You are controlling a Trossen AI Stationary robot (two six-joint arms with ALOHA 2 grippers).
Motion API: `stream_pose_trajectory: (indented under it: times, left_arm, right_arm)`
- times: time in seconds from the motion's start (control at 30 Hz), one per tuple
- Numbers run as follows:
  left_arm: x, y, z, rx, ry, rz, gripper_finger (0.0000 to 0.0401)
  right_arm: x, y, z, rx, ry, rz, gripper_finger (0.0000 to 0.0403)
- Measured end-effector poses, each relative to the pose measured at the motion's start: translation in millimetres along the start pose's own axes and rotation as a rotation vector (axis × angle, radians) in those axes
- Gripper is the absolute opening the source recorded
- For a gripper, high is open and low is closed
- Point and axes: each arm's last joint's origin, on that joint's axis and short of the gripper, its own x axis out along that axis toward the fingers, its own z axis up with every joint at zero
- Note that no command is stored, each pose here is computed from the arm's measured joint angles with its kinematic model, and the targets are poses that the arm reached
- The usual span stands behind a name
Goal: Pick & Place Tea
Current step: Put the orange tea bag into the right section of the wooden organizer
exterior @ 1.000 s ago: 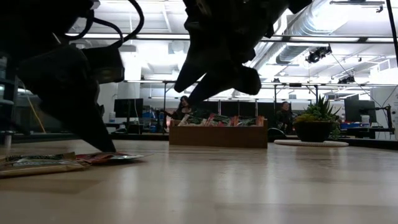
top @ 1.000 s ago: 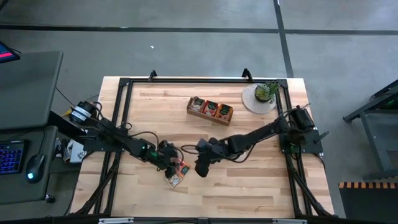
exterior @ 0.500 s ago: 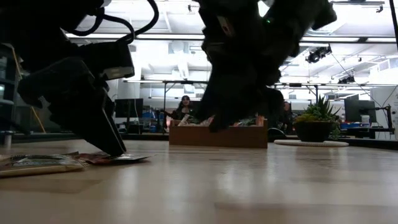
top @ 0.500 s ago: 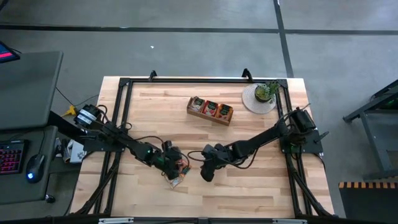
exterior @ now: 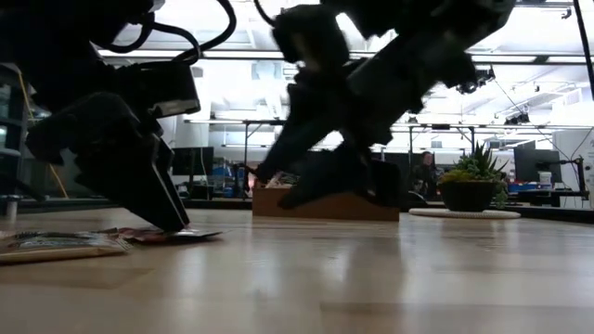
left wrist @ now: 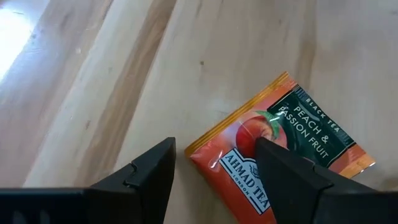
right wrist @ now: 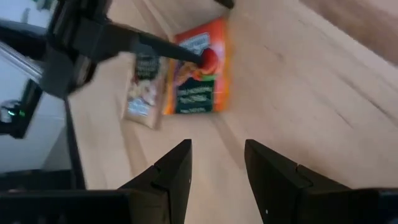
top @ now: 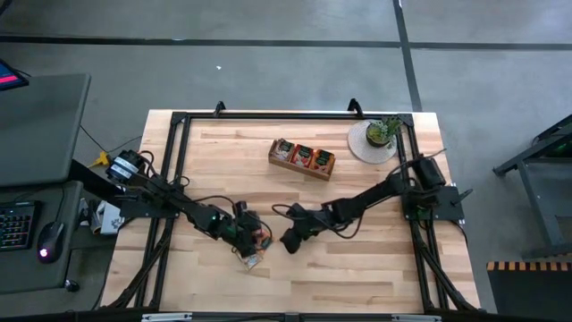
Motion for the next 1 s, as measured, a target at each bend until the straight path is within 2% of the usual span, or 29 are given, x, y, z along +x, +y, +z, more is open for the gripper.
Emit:
stream_pose_trajectory:
  times: [0.3,0.57,0.77,1.0]
  left_arm:
    - [-0.3,2.1,-1.8,0.013,0.017,0.029,0.0216]
    - [-0.3,1.8,-1.4,0.016,0.013,0.027,0.0216]
    - [-0.3,1.7,-1.0,0.014,0.01,0.025,0.0216]
    - [-0.1,1.3,-0.5,0.006,0.001,0.019,0.0216]
  right_arm:
    - [23.0,2.7,15.8,0.083,0.017,0.021,0.0147]
    - [35.9,-5.9,11.2,0.145,0.022,-0.012,0.0192]
    - [37.3,-10.6,21.2,0.161,-0.011,-0.001,0.0226]
    - [39.9,-18.6,32.3,0.205,-0.038,0.004,0.0232]
